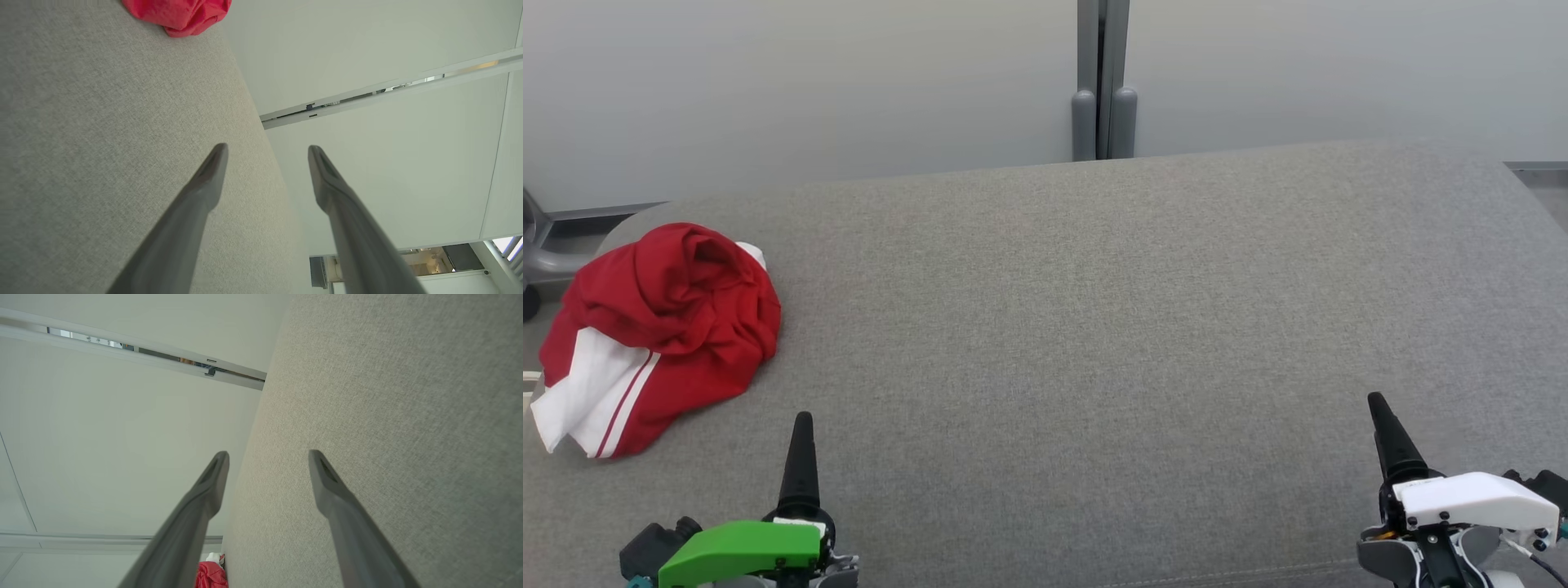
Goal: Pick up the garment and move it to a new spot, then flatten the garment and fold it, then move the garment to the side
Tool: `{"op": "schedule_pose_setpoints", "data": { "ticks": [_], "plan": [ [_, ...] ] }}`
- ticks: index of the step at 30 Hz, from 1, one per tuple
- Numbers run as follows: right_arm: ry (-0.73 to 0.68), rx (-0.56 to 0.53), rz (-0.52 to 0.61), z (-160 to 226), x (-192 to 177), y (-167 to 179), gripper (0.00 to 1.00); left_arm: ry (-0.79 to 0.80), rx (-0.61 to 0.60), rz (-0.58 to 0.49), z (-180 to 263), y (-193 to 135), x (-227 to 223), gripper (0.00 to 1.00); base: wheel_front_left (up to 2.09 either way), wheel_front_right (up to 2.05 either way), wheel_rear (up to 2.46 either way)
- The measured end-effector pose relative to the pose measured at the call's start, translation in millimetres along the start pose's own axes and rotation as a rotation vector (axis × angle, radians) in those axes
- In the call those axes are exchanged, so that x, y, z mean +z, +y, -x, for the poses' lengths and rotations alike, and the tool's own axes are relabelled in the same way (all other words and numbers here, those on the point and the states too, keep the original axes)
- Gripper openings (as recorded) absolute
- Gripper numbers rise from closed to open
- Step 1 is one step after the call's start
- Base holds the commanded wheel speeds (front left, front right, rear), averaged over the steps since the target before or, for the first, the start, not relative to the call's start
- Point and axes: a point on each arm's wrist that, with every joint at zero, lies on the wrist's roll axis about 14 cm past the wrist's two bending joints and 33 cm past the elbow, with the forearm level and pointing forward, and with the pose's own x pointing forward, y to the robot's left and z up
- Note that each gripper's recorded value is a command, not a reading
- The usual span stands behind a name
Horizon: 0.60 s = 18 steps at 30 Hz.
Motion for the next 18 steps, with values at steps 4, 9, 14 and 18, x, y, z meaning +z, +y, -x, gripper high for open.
{"op": "schedule_pose_setpoints", "data": {
  "ticks": [4,9,14,18],
  "plan": [
    [0.011,0.001,0.069,1,-5,0,1.0,0.001,-0.009,-0.09,1,-2,0,1.0,0.0,0.0,0.0],
    [0.022,0.004,0.165,1,-11,1,1.0,0.001,-0.022,-0.205,4,-5,0,1.0,0.0,0.0,0.0],
    [0.027,0.014,0.234,2,-15,3,1.0,0.002,-0.049,-0.318,5,-11,-1,1.0,0.0,0.0,0.0],
    [0.035,0.019,0.32,3,-19,3,1.0,0.006,-0.05,-0.403,8,-9,-2,1.0,0.0,0.0,0.0]
  ]
}}
